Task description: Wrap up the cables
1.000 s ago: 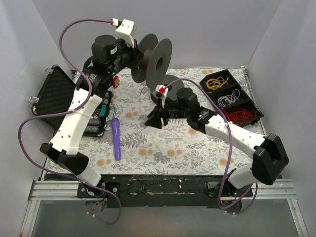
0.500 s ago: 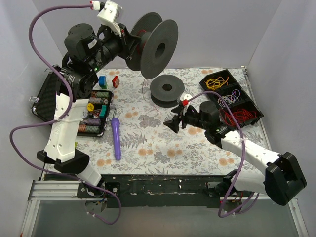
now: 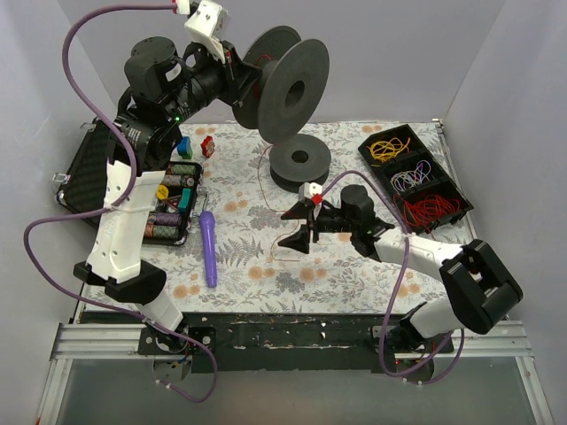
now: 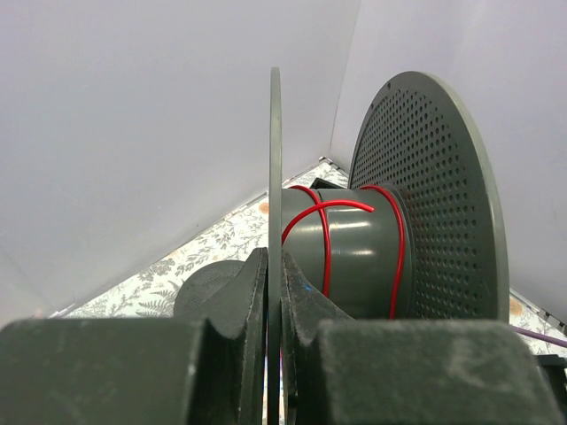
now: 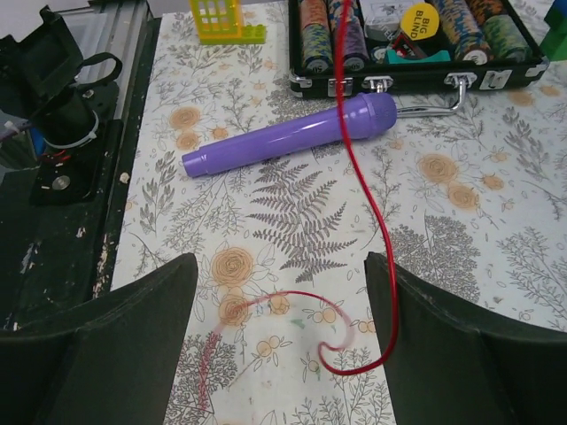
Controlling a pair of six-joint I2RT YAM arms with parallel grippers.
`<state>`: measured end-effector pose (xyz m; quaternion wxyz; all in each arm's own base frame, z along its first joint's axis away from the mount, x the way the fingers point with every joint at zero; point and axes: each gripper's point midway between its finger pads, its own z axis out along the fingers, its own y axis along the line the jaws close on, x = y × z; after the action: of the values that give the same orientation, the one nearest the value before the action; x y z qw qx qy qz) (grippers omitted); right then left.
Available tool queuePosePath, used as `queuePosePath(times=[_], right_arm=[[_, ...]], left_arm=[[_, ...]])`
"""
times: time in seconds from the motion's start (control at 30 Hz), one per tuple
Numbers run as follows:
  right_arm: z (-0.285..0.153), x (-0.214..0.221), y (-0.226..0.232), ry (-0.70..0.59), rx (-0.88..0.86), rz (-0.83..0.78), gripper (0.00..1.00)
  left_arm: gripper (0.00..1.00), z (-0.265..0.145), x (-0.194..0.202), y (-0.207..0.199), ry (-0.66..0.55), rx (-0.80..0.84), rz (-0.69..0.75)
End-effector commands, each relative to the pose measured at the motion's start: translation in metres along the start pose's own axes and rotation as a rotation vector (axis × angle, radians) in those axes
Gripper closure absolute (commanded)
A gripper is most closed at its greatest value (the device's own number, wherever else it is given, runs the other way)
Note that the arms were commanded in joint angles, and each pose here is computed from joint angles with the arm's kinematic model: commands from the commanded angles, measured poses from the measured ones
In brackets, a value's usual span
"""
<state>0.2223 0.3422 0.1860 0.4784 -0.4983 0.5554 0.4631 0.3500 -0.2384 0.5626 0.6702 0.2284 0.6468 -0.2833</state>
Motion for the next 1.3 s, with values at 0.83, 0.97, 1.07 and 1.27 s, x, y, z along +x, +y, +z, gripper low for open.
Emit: queuePosePath(times=[0.83,0.97,1.07,1.27], right_arm=[[-0.116,-0.032,-0.147,-0.018,0.535,0.32,0.99],[-0.126,-0.063,-0.141,0.069,0.54,0.332,0.99],[-0.121,-0.095,-0.125,0.073,0.472,0.372,0.99],[-0.069,-0.164,-0.046,0.049,0.135,0.423,0.99]], left_arm=[[1.0,-0.061,0.154,-0.015,0.479,0.292,0.375],[1.0,-0.063,0.218,-0.001,0.637,0.287,0.387],[1.0,-0.049,0.251,0.017,0.689,0.184,0.39],[1.0,-0.007,0.268,0.049,0.64,-0.068,0.344]])
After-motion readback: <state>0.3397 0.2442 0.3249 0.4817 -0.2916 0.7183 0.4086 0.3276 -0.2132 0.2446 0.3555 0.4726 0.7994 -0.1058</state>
